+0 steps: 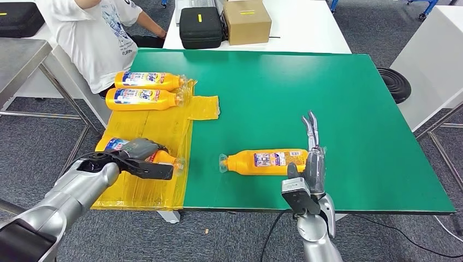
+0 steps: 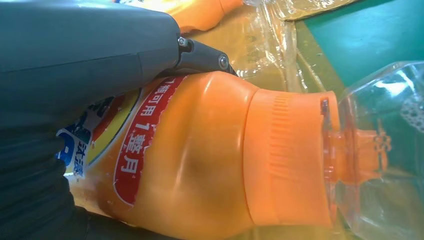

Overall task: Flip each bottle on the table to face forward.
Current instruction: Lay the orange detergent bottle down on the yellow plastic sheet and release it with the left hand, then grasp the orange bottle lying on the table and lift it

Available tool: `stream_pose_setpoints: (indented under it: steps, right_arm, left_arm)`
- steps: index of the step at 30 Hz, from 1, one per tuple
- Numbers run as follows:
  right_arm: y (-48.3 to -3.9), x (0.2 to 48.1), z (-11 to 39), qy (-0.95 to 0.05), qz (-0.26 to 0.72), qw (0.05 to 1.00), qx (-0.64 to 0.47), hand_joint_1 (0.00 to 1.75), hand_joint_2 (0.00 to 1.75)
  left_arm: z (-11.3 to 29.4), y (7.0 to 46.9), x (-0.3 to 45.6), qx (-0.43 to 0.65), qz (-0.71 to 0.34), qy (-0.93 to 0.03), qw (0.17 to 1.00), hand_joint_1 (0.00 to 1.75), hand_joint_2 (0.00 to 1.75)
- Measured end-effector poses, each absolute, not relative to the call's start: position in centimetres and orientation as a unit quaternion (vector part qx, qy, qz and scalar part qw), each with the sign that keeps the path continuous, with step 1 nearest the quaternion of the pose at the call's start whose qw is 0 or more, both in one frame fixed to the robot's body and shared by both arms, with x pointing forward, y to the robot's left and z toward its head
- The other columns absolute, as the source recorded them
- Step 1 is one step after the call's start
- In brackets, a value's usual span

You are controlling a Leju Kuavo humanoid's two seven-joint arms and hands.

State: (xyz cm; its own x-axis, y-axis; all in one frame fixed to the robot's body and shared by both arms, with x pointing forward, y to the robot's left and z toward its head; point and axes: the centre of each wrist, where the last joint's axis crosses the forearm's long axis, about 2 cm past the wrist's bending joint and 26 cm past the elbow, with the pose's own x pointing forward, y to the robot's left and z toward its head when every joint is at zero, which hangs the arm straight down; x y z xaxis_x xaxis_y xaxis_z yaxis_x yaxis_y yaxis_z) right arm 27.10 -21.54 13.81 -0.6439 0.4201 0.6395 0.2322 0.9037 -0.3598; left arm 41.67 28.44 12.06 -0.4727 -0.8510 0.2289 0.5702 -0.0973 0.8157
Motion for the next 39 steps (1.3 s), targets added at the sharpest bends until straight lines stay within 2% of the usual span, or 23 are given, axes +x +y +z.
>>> stream_pose_setpoints:
  steps: [6,9,12,13,16,19,39]
  right_arm:
    - [-21.6,26.9,13.6,-0.897,0.121,0.383,-0.185,0.00,0.00]
    - [-21.7,26.7,13.4,-0.895,0.121,0.386,-0.188,0.00,0.00]
    - [-21.7,26.5,13.2,-0.894,0.120,0.388,-0.190,0.00,0.00]
    - [-21.7,26.4,13.1,-0.893,0.120,0.389,-0.190,0.00,0.00]
    - [-21.7,26.1,12.8,-0.892,0.122,0.392,-0.190,0.00,0.00]
    - [-21.8,25.9,12.6,-0.891,0.122,0.395,-0.190,0.00,0.00]
    - [-22.0,25.6,12.6,-0.889,0.120,0.396,-0.194,0.00,0.00]
  left_arm:
    - [12.4,28.1,42.1,0.131,-0.727,-0.454,0.498,1.72,1.75]
    - [12.4,27.9,42.2,0.120,-0.731,-0.449,0.500,1.54,1.75]
    - [12.4,27.5,42.2,0.113,-0.735,-0.445,0.499,1.13,1.75]
    - [12.3,27.4,42.1,0.111,-0.737,-0.444,0.498,0.89,1.75]
    - [12.1,27.1,42.1,0.107,-0.739,-0.442,0.497,0.28,1.75]
    - [12.0,27.0,42.0,0.105,-0.740,-0.443,0.495,0.08,1.75]
    - [11.7,26.1,41.8,0.096,-0.744,-0.441,0.492,0.07,1.75]
